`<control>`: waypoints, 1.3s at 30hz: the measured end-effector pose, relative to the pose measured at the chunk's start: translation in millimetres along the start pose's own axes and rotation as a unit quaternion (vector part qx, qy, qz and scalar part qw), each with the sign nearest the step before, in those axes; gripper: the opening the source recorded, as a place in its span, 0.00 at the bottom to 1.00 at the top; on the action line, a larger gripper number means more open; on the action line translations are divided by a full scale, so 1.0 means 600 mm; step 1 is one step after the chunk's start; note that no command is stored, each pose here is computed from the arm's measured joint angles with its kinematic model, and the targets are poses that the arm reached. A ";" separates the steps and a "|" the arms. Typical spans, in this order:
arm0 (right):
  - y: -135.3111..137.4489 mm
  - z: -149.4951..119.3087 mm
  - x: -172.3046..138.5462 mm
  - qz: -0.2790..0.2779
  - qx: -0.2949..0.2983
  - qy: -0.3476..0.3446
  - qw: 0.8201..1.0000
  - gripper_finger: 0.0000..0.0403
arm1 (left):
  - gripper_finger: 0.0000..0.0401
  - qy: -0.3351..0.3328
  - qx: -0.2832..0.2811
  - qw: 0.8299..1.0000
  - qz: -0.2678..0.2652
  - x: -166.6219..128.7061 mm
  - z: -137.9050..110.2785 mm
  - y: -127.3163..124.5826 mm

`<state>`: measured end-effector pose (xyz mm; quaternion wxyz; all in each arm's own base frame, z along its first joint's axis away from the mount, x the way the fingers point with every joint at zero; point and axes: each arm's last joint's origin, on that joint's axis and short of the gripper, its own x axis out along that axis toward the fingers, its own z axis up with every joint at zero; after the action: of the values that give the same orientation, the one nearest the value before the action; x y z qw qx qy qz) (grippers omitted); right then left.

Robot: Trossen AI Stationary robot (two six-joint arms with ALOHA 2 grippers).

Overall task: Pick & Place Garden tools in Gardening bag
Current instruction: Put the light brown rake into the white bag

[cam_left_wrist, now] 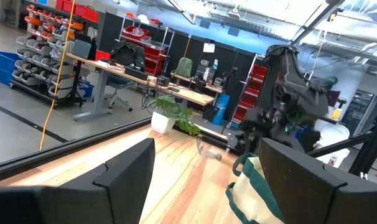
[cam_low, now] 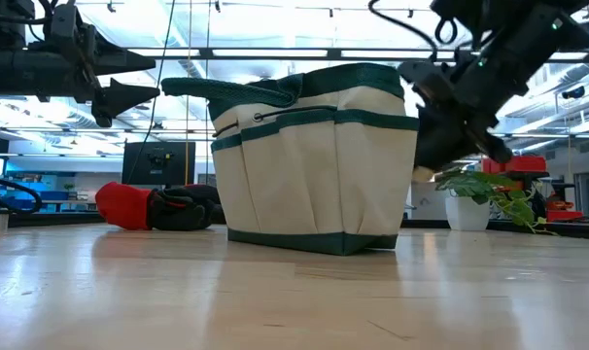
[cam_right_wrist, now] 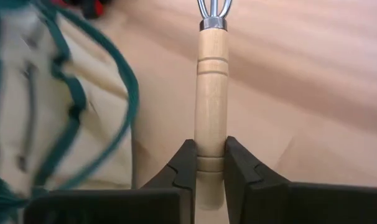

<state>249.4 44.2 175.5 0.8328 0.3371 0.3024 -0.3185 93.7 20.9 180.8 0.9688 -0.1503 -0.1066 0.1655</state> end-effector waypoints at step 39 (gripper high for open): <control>0.113 -0.021 -0.051 0.281 -0.088 -0.124 0.948 0.09 | 0.73 0.000 0.000 1.000 0.000 0.000 0.000 0.000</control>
<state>276.8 102.6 215.0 0.9458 0.2915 0.1166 -0.0834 93.7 20.9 180.7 0.9689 -0.1500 -0.1063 0.1657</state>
